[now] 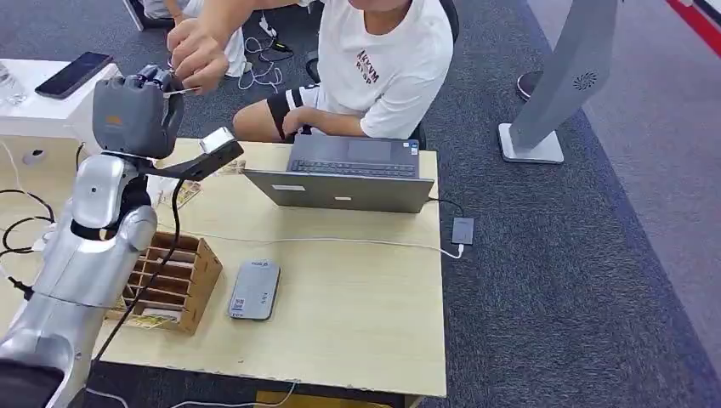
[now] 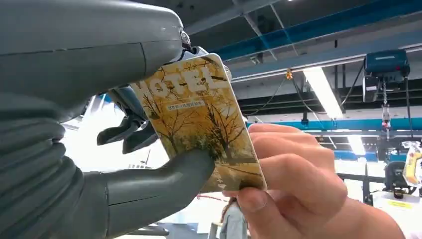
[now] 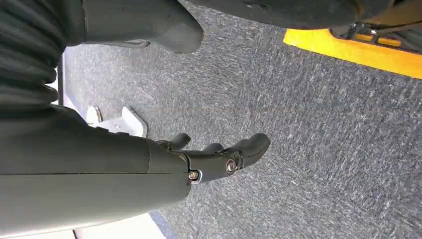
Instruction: Pass the card to the sensor for recognition and then transmit it.
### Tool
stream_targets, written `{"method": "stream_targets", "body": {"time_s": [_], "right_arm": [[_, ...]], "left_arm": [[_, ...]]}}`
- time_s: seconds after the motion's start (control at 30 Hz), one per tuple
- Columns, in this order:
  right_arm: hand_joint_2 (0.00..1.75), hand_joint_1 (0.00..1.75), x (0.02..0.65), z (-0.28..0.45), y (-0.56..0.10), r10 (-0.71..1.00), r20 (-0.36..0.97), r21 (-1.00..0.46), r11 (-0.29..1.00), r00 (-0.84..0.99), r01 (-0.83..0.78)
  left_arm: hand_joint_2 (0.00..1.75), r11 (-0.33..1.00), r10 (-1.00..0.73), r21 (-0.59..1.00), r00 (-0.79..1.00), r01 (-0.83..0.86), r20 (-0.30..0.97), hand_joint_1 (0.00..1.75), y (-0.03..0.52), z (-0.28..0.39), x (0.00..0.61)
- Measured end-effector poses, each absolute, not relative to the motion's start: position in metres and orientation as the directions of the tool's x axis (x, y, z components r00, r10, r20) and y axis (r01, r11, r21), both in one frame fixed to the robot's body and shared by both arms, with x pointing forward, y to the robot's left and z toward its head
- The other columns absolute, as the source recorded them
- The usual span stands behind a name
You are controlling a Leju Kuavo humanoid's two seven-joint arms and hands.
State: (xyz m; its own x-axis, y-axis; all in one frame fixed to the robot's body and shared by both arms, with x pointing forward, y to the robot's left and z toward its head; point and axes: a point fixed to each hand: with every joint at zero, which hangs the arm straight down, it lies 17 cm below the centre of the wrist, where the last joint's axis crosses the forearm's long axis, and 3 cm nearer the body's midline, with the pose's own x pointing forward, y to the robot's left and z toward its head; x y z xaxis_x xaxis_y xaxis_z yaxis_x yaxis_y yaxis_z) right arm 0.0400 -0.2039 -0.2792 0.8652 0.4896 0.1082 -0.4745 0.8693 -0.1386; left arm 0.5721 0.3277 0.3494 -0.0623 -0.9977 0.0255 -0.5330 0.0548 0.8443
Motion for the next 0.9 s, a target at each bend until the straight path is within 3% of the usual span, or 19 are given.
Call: {"method": "stream_targets", "body": {"time_s": [0.2,0.23,0.27,0.3,0.33,0.77,0.8,0.9], "right_arm": [[1.75,0.00,0.043,-0.279,-0.204,0.491,0.123,-0.141,0.869,0.862,-0.475],[1.75,0.00,0.044,-0.279,-0.204,0.491,0.125,-0.141,0.869,0.862,-0.474],[1.75,0.00,0.044,-0.279,-0.204,0.491,0.125,-0.142,0.869,0.862,-0.474],[1.75,0.00,0.044,-0.279,-0.204,0.491,0.125,-0.141,0.869,0.862,-0.475],[1.75,0.00,0.044,-0.279,-0.203,0.491,0.125,-0.140,0.869,0.862,-0.475],[1.75,0.00,0.038,-0.280,-0.208,0.483,0.089,-0.149,0.871,0.871,-0.468],[1.75,0.00,0.038,-0.280,-0.209,0.476,0.087,-0.152,0.875,0.875,-0.460],[1.75,0.00,0.036,-0.280,-0.211,0.463,0.078,-0.154,0.881,0.883,-0.448]], "left_arm": [[1.75,0.058,-0.998,0.853,-0.046,-0.519,0.040,1.75,0.335,0.341,0.576],[1.75,0.059,-0.998,0.853,-0.046,-0.518,0.041,1.13,0.335,0.339,0.576],[1.75,0.060,-0.998,0.853,-0.048,-0.519,0.042,0.00,0.334,0.338,0.577],[1.75,0.064,-0.998,0.850,-0.052,-0.523,0.044,0.00,0.333,0.337,0.577],[0.00,0.069,-0.997,0.845,-0.057,-0.531,0.046,0.00,0.332,0.337,0.576],[0.00,0.144,-0.985,0.830,-0.158,-0.539,0.069,0.00,0.292,0.311,0.551],[1.75,0.153,-0.983,0.825,-0.169,-0.544,0.070,0.00,0.289,0.311,0.546],[1.75,0.175,-0.976,0.809,-0.210,-0.561,0.066,0.00,0.278,0.315,0.529]]}}
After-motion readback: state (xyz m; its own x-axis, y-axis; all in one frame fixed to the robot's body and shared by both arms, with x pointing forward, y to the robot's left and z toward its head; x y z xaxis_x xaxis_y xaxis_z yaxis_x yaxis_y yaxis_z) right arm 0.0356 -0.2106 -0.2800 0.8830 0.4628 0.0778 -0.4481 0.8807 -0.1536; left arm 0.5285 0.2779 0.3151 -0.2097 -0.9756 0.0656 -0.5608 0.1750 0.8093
